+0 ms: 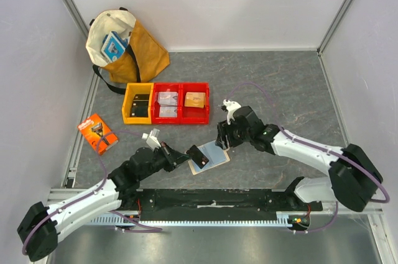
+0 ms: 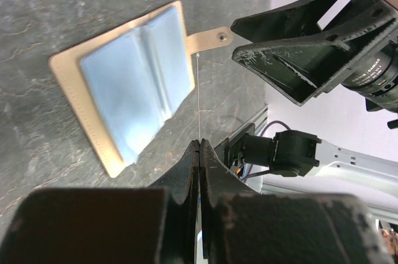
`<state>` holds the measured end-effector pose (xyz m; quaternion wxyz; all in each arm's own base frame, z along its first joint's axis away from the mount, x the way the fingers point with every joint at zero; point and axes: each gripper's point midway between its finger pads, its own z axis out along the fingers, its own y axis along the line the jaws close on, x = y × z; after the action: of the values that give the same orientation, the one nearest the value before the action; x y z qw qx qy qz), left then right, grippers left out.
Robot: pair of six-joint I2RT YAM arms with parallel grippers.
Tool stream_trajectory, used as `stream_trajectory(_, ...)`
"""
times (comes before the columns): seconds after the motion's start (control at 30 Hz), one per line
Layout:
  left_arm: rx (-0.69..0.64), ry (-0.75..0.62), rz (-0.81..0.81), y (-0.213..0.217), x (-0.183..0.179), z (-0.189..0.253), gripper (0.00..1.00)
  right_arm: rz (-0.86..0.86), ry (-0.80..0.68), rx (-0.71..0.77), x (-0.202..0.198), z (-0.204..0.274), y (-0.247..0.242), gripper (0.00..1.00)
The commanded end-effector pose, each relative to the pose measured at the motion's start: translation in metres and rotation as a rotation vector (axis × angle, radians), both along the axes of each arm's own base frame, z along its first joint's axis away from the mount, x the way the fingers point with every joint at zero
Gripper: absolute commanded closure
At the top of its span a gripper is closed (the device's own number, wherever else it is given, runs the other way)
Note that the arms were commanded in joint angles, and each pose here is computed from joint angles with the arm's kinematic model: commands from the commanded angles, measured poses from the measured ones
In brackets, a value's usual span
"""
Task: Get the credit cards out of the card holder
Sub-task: Remove the credit card from the card holder, then place the credit card in the storage box.
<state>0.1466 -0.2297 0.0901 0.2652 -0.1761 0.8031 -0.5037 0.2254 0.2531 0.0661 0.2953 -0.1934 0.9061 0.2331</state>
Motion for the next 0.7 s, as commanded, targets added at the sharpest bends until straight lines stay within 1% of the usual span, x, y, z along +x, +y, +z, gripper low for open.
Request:
stream_trajectory(0.0,0.009,-0.132,-0.025,0.002,0.003,0.010,0.98,0.214,-0.109,0.128,-0.007,0.055,0.024,0.27)
stream_trajectory(0.07,-0.011,-0.197,-0.055,-0.002,0.002,0.023,0.98,0.294,-0.102,0.177,-0.015,0.065,0.032,0.23)
stream_trajectory(0.17,-0.024,-0.294,-0.117,-0.009,-0.001,0.043,0.98,0.399,-0.083,0.256,-0.028,0.080,0.044,0.23)
stream_trajectory(0.37,0.005,-0.456,-0.328,-0.028,-0.018,0.074,0.98,0.592,-0.068,0.396,-0.055,0.118,0.056,0.26)
stream_trajectory(0.43,0.008,-0.488,-0.391,-0.034,-0.024,0.080,0.98,0.650,-0.054,0.405,-0.062,0.125,0.056,0.27)
stream_trajectory(0.57,0.017,-0.548,-0.517,-0.044,-0.034,0.091,0.98,0.726,-0.020,0.371,-0.071,0.120,0.052,0.29)
stream_trajectory(0.67,0.022,-0.586,-0.584,-0.051,-0.037,0.097,0.98,0.780,-0.027,0.370,-0.075,0.120,0.052,0.31)
